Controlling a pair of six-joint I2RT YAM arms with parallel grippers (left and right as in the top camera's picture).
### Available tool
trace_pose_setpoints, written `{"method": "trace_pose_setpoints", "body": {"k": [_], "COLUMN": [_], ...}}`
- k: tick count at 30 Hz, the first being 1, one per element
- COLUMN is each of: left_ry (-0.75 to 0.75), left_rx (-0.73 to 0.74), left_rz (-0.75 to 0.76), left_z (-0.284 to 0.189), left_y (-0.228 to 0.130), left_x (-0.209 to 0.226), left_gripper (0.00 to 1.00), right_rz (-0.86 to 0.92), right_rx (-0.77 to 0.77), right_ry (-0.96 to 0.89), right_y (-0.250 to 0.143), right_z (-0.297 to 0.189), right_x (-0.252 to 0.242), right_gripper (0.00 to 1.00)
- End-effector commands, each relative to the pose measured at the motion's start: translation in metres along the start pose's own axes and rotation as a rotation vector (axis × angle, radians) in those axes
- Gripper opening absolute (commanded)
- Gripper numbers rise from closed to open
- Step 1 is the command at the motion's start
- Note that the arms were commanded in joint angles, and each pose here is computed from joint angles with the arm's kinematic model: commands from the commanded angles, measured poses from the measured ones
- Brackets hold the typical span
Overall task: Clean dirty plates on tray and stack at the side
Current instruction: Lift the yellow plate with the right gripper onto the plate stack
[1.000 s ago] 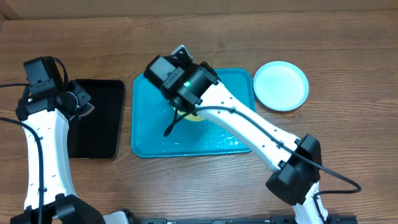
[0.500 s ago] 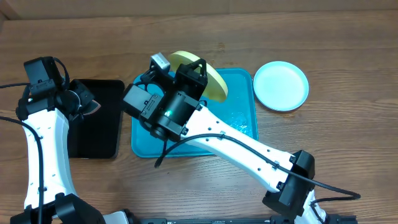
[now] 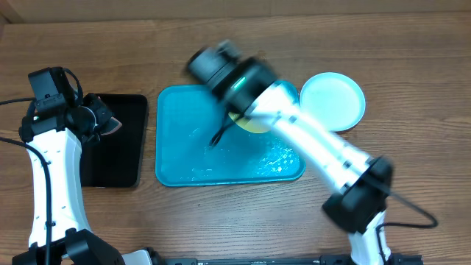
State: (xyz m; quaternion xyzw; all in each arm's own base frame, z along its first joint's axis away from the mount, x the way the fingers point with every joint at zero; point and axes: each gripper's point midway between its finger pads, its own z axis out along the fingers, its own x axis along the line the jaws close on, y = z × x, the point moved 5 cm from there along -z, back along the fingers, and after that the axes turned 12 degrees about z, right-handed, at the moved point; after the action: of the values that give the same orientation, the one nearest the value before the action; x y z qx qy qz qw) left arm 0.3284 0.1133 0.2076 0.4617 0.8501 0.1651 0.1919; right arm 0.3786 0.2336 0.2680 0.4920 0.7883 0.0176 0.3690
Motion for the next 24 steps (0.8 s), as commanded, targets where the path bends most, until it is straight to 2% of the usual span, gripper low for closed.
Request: {"method": "trace_pose_setpoints", "body": {"k": [1,3,5,12,18,24], "left_ry": [-0.009,-0.009,-0.01,-0.012,-0.012,-0.009], "left_rx": [0.007,0.007,0.006,-0.006,-0.008,-0.009], "left_rz": [-0.007,-0.007,-0.007,-0.006,-0.005,0.01], "left_z": [0.003,0.003,0.003,0.003,0.003,0.003], "left_y": [-0.001,-0.001,-0.001,0.001,0.002,0.002], "left_x": [-0.002,-0.002,-0.002,-0.003,-0.003,-0.002], "left_gripper": [0.04,0.04,0.04,0.04,0.04,0.04], "right_rz": [0.27,0.401,0.505,0.796,0.91,0.923], "right_rx": [0.149,0.234,0.291,0.473,0.533,0.506], "right_ry": [0.506,0.659,0.707,0.607,0.571,0.594], "right_y": [-0.007,-0.018,-0.033,-0.117,-0.166,-0.176], "right_z": [0.033,0.059,0.082,0.159,0.202,0.228], "right_x": [-0.026,-0.053,-0.081,-0.169,-0.185,-0.165], "right_gripper": [0.04,0.04,0.04,0.04,0.04,0.05]}}
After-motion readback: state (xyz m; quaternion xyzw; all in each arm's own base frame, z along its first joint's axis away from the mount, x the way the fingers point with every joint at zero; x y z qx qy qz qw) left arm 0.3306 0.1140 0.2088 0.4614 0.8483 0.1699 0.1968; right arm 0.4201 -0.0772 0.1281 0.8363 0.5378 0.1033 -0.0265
